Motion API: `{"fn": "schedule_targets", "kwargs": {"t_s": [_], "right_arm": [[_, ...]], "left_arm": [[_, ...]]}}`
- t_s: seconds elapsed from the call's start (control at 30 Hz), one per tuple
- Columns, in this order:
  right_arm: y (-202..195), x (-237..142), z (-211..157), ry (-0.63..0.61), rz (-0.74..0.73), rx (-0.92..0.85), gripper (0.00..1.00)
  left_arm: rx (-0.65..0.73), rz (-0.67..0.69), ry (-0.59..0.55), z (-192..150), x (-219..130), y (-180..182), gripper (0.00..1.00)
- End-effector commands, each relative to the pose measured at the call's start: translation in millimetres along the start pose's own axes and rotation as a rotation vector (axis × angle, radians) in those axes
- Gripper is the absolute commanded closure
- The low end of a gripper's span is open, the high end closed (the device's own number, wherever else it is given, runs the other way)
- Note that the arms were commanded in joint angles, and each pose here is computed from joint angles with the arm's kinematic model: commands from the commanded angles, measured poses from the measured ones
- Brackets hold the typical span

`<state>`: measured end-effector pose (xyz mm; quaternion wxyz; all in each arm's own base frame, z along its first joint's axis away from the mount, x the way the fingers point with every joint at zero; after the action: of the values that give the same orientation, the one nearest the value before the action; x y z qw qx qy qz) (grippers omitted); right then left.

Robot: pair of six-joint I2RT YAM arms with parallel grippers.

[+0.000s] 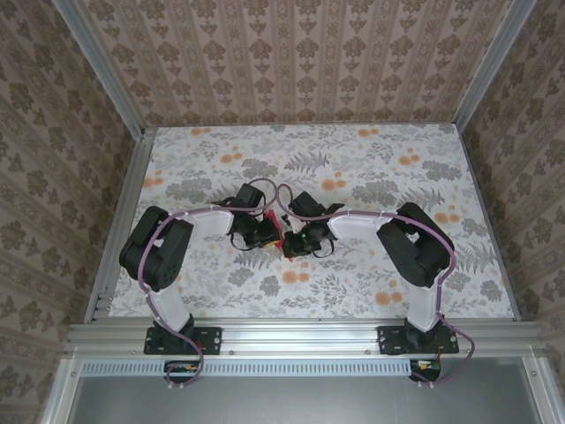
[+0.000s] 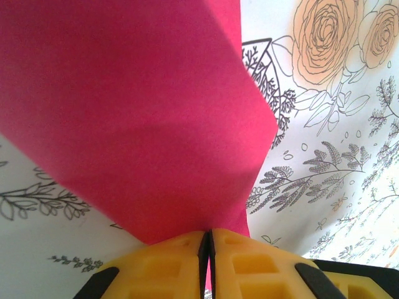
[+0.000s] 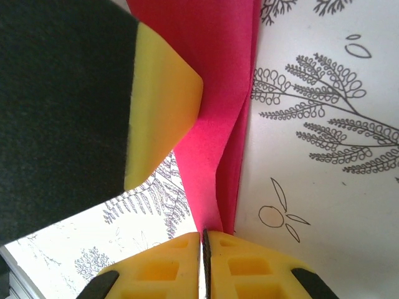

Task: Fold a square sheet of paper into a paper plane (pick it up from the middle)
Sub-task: Fold the wing for the fifth time at the center of the table.

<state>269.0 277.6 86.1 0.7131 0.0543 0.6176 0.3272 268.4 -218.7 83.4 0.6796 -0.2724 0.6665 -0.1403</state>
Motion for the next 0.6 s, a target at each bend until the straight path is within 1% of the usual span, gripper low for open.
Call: {"fn": "schedule_targets", "kwargs": {"t_s": [0.0,0.17,0.4,0.5,0.57], "right_arm": [[-9,7,-17,0.080,-0.050,0.018,0.88],[-10,8,-22,0.102,-0.037,0.017,0.88],[-16,7,-34,0.140,-0.065,0.015,0.88],[-11,0,-31,0.114,-0.042,0.004,0.88],[0,-10,-20,0.046,0.002,-0.017,0.87]], "left_arm": [[-0.035,0.153,0.018,-6,13,29,0.86],[-0.036,0.153,0.018,-6,13,29,0.86],[-0.036,0.156,0.018,-6,13,30,0.86],[-0.036,0.156,0.019,-6,13,30,0.86],[-0.037,0.155,0.019,-6,13,30,0.86]]}}
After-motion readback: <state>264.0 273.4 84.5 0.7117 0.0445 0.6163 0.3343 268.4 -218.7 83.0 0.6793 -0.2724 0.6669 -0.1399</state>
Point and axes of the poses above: each hand's point on the last joint's axis, 136 mm out from that joint toward the fingers, its own x axis out along the fingers, its own y axis along the line the jaws close on, z = x × y, the point moved 8 cm from there along -x, back along the fingers, and after that the axes turned 5 degrees about -x, right-handed, at the moved point
